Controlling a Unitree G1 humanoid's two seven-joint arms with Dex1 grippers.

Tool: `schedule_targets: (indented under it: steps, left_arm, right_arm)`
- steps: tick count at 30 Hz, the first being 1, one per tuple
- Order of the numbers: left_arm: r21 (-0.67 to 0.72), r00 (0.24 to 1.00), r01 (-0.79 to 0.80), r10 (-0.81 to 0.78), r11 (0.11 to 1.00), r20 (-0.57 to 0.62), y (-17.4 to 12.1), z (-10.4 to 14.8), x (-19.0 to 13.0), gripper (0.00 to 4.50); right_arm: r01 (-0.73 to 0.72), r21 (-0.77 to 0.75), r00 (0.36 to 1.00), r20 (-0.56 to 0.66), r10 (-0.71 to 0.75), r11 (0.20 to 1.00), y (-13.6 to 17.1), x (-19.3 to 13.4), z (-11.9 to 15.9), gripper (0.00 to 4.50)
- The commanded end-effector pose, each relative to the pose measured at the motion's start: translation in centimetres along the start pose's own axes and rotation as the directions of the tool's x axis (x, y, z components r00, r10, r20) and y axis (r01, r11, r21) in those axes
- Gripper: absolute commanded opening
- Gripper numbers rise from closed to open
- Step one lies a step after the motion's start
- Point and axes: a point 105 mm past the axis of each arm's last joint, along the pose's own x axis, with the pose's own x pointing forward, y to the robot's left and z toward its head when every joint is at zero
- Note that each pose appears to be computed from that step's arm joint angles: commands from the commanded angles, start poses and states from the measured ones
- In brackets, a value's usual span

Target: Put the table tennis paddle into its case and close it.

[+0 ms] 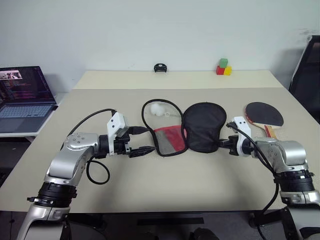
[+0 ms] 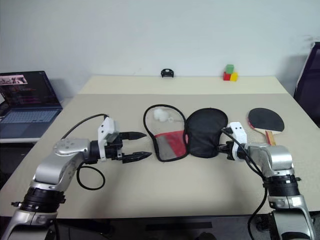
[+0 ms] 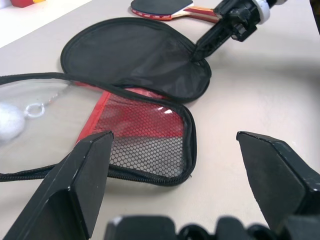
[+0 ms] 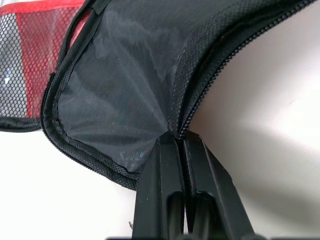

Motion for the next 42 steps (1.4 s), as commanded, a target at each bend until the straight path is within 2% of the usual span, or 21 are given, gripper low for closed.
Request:
schedule_targets:
  steps: [1, 8, 19, 23, 24, 29, 36, 39, 42]
  left_arm:
    - [0.038, 1.000, 0.002, -0.003, 0.999, 0.018, 0.0, 0.9, 0.0, 4.32]
    - [0.038, 1.000, 0.001, -0.002, 0.999, 0.023, -0.1, 0.9, 0.2, 4.32]
    - [0.048, 0.997, 0.001, -0.005, 0.999, 0.075, 0.1, 2.0, 0.9, 4.32]
    - [0.056, 0.996, 0.007, -0.012, 0.998, 0.086, 0.1, 2.4, 1.4, 4.32]
    - [0.057, 0.996, 0.008, -0.013, 0.998, 0.088, 0.1, 2.5, 1.4, 4.32]
    - [0.059, 0.995, 0.013, -0.018, 0.998, 0.097, 0.1, 2.6, 1.8, 4.32]
    - [0.059, 0.993, 0.017, -0.023, 0.998, 0.114, -0.1, 2.8, 2.1, 4.32]
    - [0.071, 0.992, 0.023, -0.032, 0.997, 0.126, -0.2, 3.3, 2.5, 4.32]
    - [0.093, 0.989, 0.030, -0.043, 0.995, 0.139, -0.4, 4.0, 3.1, 4.32]
  right_arm:
    - [0.027, -0.033, 0.999, 0.018, -0.026, 0.999, -1.2, -0.5, 1.1, 0.03]
    - [0.044, -0.048, 0.999, -0.006, -0.044, 0.998, -2.6, -0.6, 1.3, 0.03]
    - [0.043, -0.026, 0.999, -0.011, -0.044, 0.999, -2.8, -0.6, 1.5, 0.03]
    - [0.061, -0.017, 0.998, 0.004, -0.061, 0.998, -3.2, -1.0, 1.7, 0.93]
    - [0.069, -0.015, 0.998, 0.012, -0.069, 0.997, -3.3, -1.1, 1.9, 1.35]
    - [0.096, -0.012, 0.995, 0.039, -0.096, 0.995, -3.9, -2.4, 2.3, 2.92]
    - [0.074, -0.027, 0.984, 0.166, -0.068, 0.997, -3.3, -5.8, 4.2, 2.92]
    - [0.159, -0.036, 0.949, 0.283, -0.143, 0.987, -4.5, -7.6, 5.9, 3.49]
    - [0.367, -0.058, 0.880, 0.344, -0.327, 0.928, -8.0, -9.1, 6.4, 4.46]
